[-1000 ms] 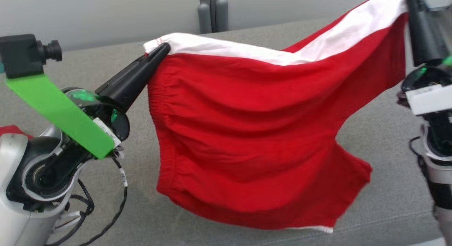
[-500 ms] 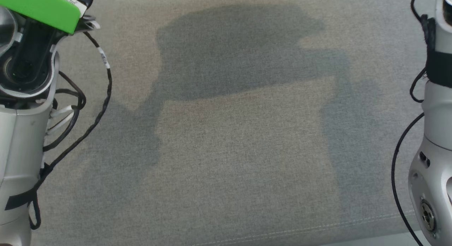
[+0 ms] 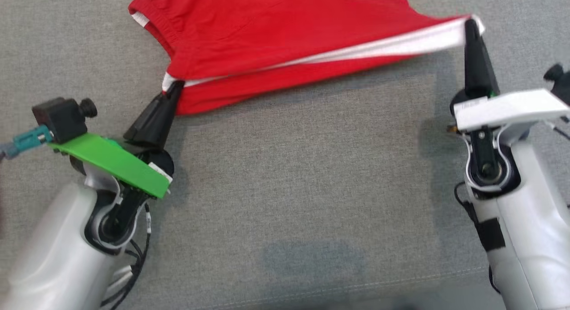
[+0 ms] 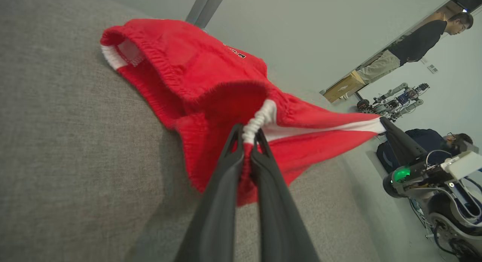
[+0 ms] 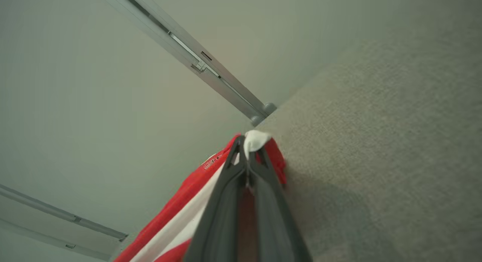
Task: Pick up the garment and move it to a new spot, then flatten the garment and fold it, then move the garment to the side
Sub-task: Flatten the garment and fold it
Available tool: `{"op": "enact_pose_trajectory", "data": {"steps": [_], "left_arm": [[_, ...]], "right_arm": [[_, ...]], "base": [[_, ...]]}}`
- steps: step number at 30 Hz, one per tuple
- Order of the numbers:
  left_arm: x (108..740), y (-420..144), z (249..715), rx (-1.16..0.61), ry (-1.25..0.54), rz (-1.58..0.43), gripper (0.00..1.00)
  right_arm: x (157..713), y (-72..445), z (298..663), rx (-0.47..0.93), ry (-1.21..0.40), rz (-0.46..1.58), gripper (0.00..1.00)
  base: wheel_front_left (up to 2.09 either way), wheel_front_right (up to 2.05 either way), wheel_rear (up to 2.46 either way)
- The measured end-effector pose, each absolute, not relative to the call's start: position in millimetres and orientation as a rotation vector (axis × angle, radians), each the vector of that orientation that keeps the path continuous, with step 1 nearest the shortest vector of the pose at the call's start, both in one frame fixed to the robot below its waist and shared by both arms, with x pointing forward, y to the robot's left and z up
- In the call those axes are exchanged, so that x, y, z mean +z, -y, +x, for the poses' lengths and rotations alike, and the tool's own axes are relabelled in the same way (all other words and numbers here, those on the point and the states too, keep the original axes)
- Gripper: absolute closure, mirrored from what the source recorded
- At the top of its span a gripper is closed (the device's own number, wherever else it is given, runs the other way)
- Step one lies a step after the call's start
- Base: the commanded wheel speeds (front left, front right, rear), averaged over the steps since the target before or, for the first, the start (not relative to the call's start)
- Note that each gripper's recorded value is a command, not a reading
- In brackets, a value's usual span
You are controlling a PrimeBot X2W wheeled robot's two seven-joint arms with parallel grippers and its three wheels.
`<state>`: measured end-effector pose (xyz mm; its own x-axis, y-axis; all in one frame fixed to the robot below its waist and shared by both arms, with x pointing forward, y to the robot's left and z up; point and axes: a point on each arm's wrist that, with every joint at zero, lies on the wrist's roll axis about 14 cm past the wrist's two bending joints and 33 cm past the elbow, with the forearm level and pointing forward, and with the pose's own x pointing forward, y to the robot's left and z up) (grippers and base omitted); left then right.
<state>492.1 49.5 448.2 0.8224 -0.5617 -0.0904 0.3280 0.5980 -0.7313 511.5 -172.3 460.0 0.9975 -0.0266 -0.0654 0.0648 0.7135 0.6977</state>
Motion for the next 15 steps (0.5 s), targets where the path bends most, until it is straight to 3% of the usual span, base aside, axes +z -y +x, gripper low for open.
{"op": "enact_pose_trajectory", "data": {"steps": [5,15], "left_arm": [[444.6,-49.7,479.6,-0.453,-0.285,-0.866,1.0],[473.2,-27.3,428.6,-0.483,-0.256,-0.984,1.0]], "right_arm": [[415.8,190.9,471.0,-0.104,-0.162,0.743,1.0],[407.9,228.4,422.4,-0.166,-0.197,0.682,1.0]], "base": [[0.0,0.0,0.0],[0.0,0.0,0.0]]}}
